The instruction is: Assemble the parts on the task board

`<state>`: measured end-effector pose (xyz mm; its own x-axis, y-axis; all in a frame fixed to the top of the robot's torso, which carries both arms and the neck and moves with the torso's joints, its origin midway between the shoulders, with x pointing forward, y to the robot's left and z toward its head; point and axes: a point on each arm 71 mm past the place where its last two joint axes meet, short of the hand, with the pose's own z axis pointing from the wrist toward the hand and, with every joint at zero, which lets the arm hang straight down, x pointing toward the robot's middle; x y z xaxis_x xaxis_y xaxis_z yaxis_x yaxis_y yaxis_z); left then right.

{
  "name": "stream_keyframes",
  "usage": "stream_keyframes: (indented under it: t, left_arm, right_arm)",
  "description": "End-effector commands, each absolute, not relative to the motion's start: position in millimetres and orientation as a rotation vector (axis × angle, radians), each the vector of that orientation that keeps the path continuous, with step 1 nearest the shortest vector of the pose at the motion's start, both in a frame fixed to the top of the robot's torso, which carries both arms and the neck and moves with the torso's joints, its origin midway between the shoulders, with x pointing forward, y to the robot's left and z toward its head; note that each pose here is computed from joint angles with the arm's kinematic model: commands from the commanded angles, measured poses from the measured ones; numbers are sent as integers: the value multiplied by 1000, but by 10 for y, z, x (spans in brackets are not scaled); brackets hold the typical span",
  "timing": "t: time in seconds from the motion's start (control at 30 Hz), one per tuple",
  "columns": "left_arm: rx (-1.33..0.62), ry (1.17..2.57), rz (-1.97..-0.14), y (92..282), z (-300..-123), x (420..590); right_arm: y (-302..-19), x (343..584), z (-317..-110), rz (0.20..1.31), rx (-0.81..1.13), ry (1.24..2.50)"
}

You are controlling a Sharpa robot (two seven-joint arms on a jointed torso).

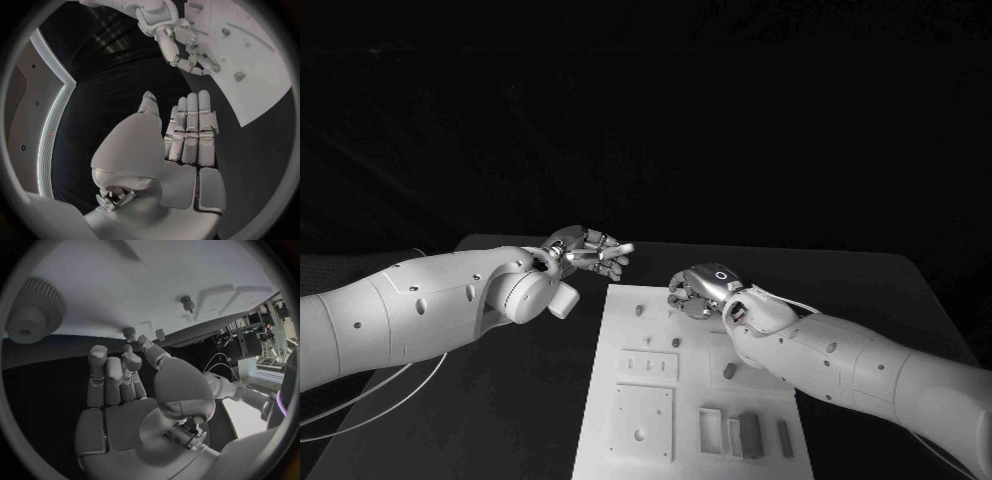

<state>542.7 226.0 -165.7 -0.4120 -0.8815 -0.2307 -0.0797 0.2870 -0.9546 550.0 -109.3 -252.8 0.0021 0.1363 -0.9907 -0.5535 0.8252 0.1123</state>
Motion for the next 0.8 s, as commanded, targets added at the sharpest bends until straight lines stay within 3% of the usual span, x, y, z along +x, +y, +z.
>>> stream_keyframes:
  t: [0.03, 0.57, 0.8]
  left_arm:
    - [-869, 1726, -1227, 2250, -1640, 5430]
    - [-871, 1724, -1224, 2260, -1634, 5432]
    - [-875, 1708, -1213, 2328, -1626, 5452]
  right_arm:
    - [-1079, 5492, -2532, 564, -362, 1487]
    - [-1109, 5498, -2514, 555, -349, 1473]
    - [-1188, 5488, -2334, 584, -310, 1438]
